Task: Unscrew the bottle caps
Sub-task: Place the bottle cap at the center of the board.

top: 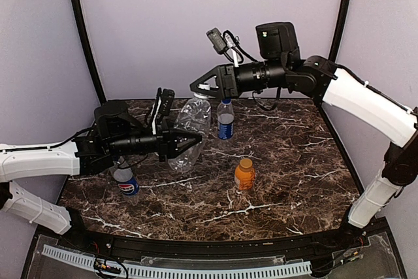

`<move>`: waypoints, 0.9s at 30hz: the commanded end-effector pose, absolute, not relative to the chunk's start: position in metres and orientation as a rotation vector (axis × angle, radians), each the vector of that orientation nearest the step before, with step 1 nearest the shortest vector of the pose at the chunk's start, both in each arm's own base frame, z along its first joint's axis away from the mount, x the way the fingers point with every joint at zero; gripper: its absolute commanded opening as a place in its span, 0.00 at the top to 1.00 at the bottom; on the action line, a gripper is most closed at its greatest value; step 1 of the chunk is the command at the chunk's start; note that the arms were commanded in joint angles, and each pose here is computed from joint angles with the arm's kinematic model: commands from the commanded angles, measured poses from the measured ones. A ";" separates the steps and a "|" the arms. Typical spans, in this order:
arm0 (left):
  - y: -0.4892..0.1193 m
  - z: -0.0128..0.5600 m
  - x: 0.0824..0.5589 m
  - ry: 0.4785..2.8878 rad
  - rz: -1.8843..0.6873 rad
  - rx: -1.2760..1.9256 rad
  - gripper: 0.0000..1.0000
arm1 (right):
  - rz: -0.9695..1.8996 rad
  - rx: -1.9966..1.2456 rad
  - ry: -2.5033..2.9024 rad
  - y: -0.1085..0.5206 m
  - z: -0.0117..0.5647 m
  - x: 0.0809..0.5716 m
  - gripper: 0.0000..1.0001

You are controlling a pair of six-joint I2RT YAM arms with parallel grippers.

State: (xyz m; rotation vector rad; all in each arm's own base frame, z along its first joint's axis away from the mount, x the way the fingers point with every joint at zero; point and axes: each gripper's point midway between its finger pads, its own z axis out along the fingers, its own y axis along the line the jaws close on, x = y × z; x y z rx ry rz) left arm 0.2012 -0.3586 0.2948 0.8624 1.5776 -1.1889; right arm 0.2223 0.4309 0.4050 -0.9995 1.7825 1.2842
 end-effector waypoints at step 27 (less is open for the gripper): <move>-0.358 0.321 0.115 1.287 -1.614 1.201 0.67 | 1.597 -1.589 1.001 0.380 0.447 0.155 0.69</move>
